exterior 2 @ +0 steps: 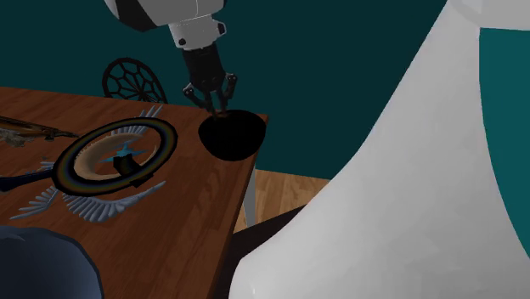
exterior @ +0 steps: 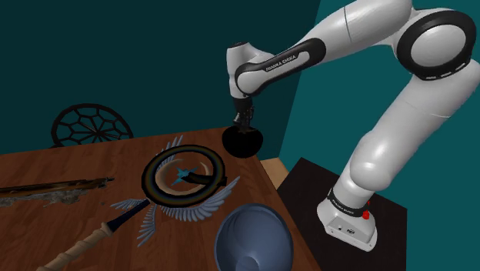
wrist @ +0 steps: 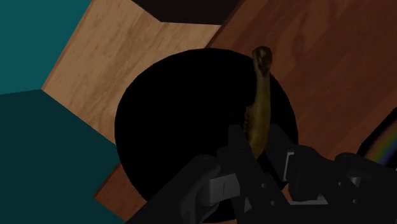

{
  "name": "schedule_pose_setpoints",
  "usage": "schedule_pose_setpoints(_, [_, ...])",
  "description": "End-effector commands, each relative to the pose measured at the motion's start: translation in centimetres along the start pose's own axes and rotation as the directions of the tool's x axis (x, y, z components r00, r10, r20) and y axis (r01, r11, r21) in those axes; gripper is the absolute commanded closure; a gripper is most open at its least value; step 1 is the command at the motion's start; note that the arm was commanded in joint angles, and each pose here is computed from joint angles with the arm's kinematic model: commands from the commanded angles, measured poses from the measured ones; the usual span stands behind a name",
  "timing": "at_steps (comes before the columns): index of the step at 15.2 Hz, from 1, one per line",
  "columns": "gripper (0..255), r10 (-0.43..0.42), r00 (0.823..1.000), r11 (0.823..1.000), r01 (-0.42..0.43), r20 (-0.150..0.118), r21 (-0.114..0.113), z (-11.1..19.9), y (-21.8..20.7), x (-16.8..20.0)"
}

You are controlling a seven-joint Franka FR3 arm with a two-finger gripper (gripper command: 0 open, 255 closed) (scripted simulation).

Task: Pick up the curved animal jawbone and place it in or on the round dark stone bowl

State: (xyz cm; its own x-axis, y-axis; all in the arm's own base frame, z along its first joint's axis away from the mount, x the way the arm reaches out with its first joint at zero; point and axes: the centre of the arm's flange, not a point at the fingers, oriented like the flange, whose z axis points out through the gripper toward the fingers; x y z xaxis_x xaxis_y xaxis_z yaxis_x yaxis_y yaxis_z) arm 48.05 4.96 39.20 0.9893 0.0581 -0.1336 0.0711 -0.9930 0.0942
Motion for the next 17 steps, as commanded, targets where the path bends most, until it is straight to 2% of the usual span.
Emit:
schedule_pose_setpoints(1, [255, 0.0, 1.0, 1.0, 0.0, 0.0, -0.001, 0.2, 1.8, 2.0])
schedule_pose_setpoints(3, [255, 0.0, 1.0, 1.0, 0.0, 0.0, -0.001, 0.2, 3.5, 4.3])
schedule_pose_setpoints(14, [255, 0.0, 1.0, 1.0, 0.0, 0.0, -0.001, 5.9, 3.0, 5.0])
schedule_pose_setpoints(17, [255, 0.0, 1.0, 1.0, 0.0, 0.0, -0.001, 6.3, 3.0, 5.1])
